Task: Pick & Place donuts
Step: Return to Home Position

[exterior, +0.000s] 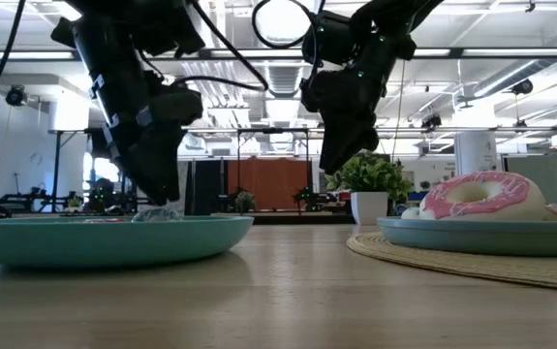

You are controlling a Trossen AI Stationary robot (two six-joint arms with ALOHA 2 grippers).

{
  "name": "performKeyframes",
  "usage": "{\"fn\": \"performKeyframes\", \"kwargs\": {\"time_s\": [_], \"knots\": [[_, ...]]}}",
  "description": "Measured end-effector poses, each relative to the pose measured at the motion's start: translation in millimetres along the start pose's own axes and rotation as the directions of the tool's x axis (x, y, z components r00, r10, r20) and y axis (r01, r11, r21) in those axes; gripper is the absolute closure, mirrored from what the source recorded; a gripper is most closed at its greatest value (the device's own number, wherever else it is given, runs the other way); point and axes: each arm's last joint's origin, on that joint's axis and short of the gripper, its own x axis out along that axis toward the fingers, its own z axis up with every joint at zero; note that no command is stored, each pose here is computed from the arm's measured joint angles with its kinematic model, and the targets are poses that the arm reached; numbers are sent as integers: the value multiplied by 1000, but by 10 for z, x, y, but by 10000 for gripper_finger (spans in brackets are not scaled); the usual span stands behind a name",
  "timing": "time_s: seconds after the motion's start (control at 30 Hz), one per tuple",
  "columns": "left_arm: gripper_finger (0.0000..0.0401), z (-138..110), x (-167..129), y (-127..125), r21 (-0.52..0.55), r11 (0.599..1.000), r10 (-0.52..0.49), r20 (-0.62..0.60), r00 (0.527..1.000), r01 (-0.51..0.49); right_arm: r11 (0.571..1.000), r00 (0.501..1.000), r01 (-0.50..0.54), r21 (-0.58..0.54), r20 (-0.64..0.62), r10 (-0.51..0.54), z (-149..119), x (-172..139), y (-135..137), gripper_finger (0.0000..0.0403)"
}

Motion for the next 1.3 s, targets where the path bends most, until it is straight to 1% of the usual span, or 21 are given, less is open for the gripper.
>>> {"fn": "performKeyframes", "kwargs": {"time_s": [0.07, 0.13, 0.2, 0.3, 0.37, 0.47, 0.5, 0.57, 0.7, 0.73, 0.8, 0.87, 0.93, 1.07, 1.13, 1.17, 1.23, 1.27, 1.3], "knots": [[269, 3, -41, -8, 31, 999, -15, 9, 1000, 15, 996, 996, -84, 7, -14, 84, 2, 0, 26, 296], [269, 2, -102, -25, 68, 997, -41, 20, 999, 39, 991, 991, -135, 23, -15, 135, 8, 0, 47, 296], [269, -18, -147, -43, 99, 994, -58, 25, 998, 55, 989, 990, -143, 45, -9, 144, 11, 5, 51, 296], [269, -72, -198, -64, 119, 990, -75, 22, 997, 72, 988, 990, -141, 64, -8, 142, 6, 13, 43, 296], [269, -98, -228, -84, 103, 991, -88, 22, 996, 86, 988, 990, -141, 69, -9, 142, 2, 16, 40, 296], [269, -122, -279, -97, 36, 994, -109, 26, 994, 108, 988, 990, -142, 66, -10, 143, -1, 18, 46, 296], [269, -123, -319, -107, 18, 992, -129, 36, 991, 128, 988, 990, -143, 61, -7, 144, 0, 12, 51, 296], [269, -113, -424, -134, 15, 981, -195, 61, 979, 195, 988, 988, -152, 31, 15, 152, 12, -40, 69, 296], [269, -52, -687, -169, 69, 938, -347, 149, 926, 340, 982, 974, -182, -60, 127, 188, 66, -310, 127, 296], [269, -30, -754, -159, 83, 927, -374, 173, 911, 365, 979, 968, -185, -84, 154, 196, 66, -398, 138, 296], [269, 6, -828, -117, 106, 918, -395, 204, 896, 381, 975, 959, -189, -115, 192, 209, 26, -541, 144, 298], [269, 40, -871, -75, 126, 909, -417, 238, 877, 398, 973, 948, -183, -138, 237, 212, -53, -699, 137, 301], [269, 55, -868, -2, 139, 900, -435, 253, 864, 412, 980, 937, -147, -134, 300, 182, -174, -869, 109, 305], [269, 104, -781, 122, 165, 844, -537, 282, 795, 511, 996, 914, -70, -56, 397, 87, -536, -1126, 31, 314], [269, 150, -737, 177, 188, 801, -598, 306, 741, 568, 998, 898, -54, -15, 437, 55, -722, -1235, -5, 317], [269, 164, -717, 222, 193, 792, -609, 319, 726, 579, 999, 886, -54, 2, 462, 47, -800, -1293, -20, 319], [269, 204, -700, 306, 194, 794, -603, 359, 712, 576, 999, 866, -52, 7, 499, 41, -961, -1394, -62, 321], [269, 229, -701, 350, 186, 808, -584, 383, 716, 560, 999, 861, -53, 4, 507, 43, -1037, -1431, -84, 321], [269, 236, -696, 407, 167, 827, -556, 389, 735, 537, 998, 851, -56, 1, 524, 48, -1101, -1471, -101, 321]]}}
